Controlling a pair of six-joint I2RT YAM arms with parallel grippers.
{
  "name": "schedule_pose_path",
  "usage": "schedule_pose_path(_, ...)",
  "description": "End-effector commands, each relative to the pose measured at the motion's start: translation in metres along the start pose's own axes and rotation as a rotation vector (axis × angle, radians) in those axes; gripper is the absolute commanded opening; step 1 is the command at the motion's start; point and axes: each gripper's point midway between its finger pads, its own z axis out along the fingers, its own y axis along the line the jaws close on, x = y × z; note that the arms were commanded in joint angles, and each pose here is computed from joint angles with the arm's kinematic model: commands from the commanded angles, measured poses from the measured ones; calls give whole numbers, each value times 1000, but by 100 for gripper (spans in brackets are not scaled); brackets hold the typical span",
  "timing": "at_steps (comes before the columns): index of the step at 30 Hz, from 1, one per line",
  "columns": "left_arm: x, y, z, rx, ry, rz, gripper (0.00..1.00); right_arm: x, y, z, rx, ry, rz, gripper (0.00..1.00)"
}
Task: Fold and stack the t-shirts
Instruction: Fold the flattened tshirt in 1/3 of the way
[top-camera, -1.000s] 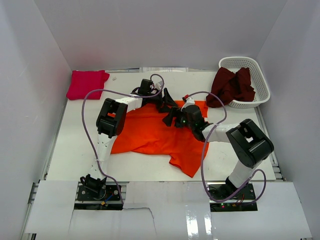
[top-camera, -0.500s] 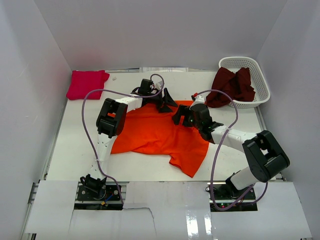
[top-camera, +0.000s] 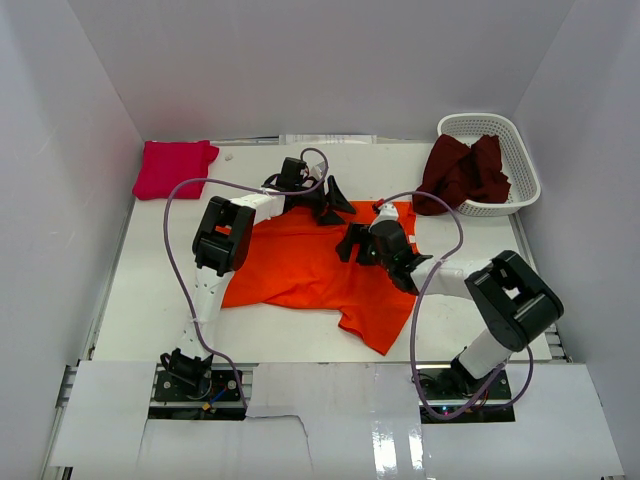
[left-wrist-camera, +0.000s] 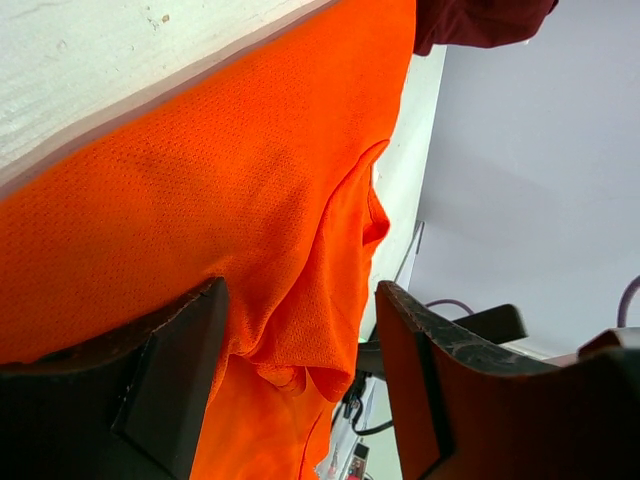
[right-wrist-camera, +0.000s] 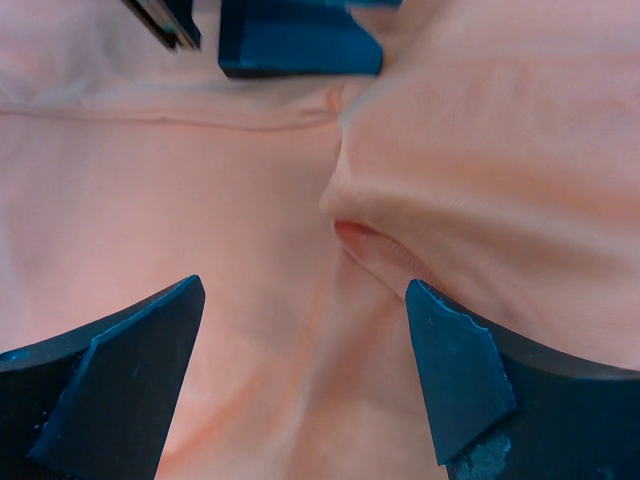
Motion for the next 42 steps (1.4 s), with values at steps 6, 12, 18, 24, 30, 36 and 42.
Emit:
schedule_pose_path(6,-3,-12,-5,-27,-13,10,73,-9,16,10,-2,-180,-48,88)
schedule_pose_path(12,-4,-14,-5,-26,-15,12,73,-7,16,20,18,-221,-78,88)
schedule_pose_path(18,-2,-12,-5,-30,-12,12,73,-6,13,31,37,-242,-92,88)
schedule_pose_path(24,-2,-13,-6,-33,-11,18,73,-12,15,38,32,-282,-96,89)
schedule_pose_path(30,-1,-11,-6,-35,-9,19,73,-20,16,34,39,-296,-111,90)
schedule_pose_path(36,-1,-13,-7,-35,-11,23,73,-30,21,32,42,-311,-127,91)
schedule_pose_path(42,-1,-13,-7,-36,-10,22,73,-38,24,35,48,-318,-150,91)
